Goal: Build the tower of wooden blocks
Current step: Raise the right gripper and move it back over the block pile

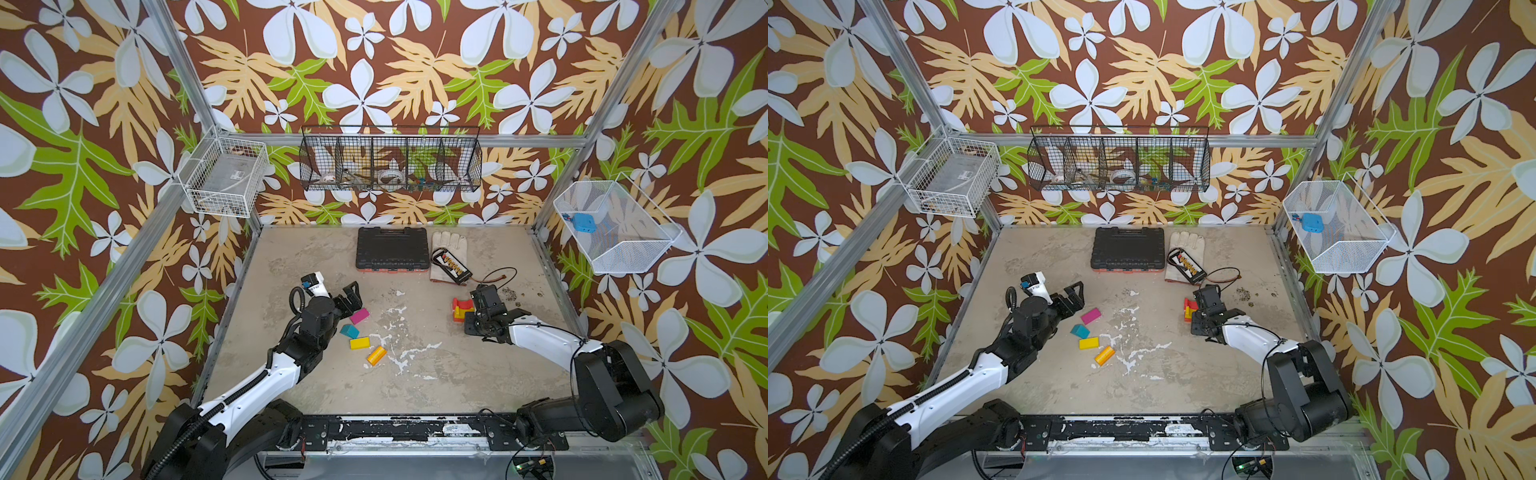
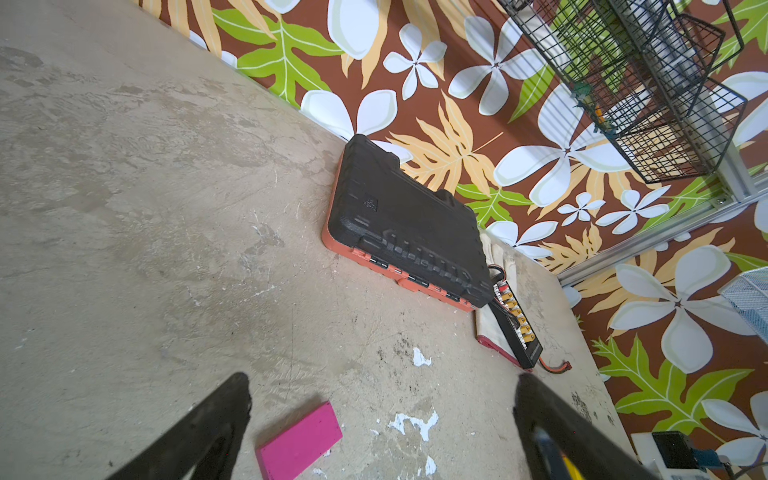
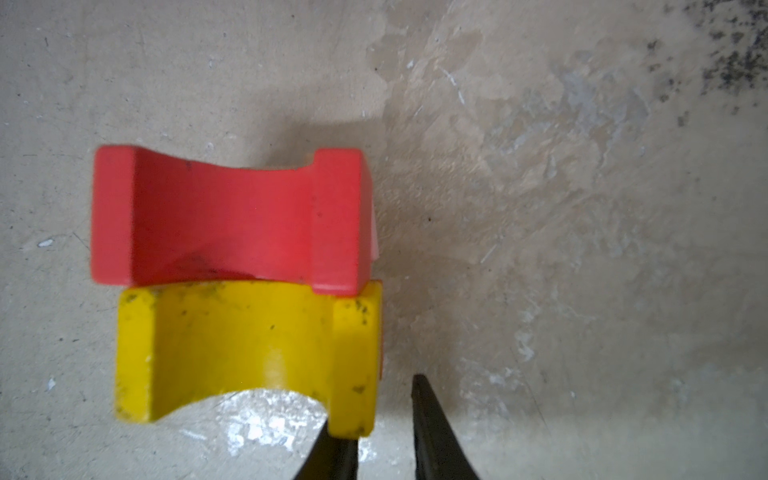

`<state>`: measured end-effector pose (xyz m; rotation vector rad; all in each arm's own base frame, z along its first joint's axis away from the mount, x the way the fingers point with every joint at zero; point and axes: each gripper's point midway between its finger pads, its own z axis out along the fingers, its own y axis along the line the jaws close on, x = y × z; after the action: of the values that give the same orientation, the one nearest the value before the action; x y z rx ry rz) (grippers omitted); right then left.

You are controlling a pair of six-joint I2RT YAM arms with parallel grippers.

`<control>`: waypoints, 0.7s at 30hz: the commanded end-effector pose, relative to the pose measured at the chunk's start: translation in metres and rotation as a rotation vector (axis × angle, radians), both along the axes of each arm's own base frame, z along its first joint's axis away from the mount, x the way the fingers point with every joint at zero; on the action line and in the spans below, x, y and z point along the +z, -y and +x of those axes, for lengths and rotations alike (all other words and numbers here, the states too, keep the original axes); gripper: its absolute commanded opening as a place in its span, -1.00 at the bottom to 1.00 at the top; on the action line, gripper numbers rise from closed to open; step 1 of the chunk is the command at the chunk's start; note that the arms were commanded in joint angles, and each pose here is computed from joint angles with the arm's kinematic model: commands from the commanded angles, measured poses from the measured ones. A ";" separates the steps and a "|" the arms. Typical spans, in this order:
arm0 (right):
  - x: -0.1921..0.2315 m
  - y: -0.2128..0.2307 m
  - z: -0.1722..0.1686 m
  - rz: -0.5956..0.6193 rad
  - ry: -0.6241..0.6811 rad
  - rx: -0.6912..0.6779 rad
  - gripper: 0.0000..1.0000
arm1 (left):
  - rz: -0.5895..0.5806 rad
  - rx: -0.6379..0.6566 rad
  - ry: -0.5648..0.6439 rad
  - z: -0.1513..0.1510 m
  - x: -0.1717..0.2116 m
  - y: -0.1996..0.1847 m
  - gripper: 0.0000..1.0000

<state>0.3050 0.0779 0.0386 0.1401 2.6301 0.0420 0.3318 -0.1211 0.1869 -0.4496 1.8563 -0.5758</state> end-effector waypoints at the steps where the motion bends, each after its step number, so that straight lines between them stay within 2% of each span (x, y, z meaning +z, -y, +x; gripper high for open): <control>1: 0.008 0.003 -0.001 0.002 0.030 -0.016 -0.56 | -0.002 0.017 0.017 0.000 0.005 -0.003 0.99; 5: 0.033 0.004 -0.006 0.041 0.099 -0.036 -0.48 | 0.001 0.094 0.016 -0.004 0.005 -0.019 0.94; 10: 0.108 -0.011 -0.002 0.125 0.277 -0.017 -0.24 | -0.025 0.195 0.064 -0.017 0.012 -0.043 0.97; 13: 0.168 -0.040 0.004 0.185 0.421 0.056 -0.06 | -0.057 0.241 0.106 -0.026 0.016 -0.056 1.00; 16: 0.211 -0.079 0.011 0.237 0.508 0.152 0.09 | -0.094 0.272 0.149 -0.034 0.017 -0.064 1.00; 18: 0.223 -0.109 0.017 0.230 0.519 0.212 0.12 | -0.109 0.291 0.165 -0.037 0.016 -0.069 1.00; 21: 0.218 -0.157 0.025 0.193 0.482 0.305 0.12 | -0.118 0.340 0.169 -0.041 0.014 -0.079 1.00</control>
<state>0.3240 0.2116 0.2572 -0.1210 2.1370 0.4248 0.2919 -0.0550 0.1922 -0.6825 1.6251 -0.4884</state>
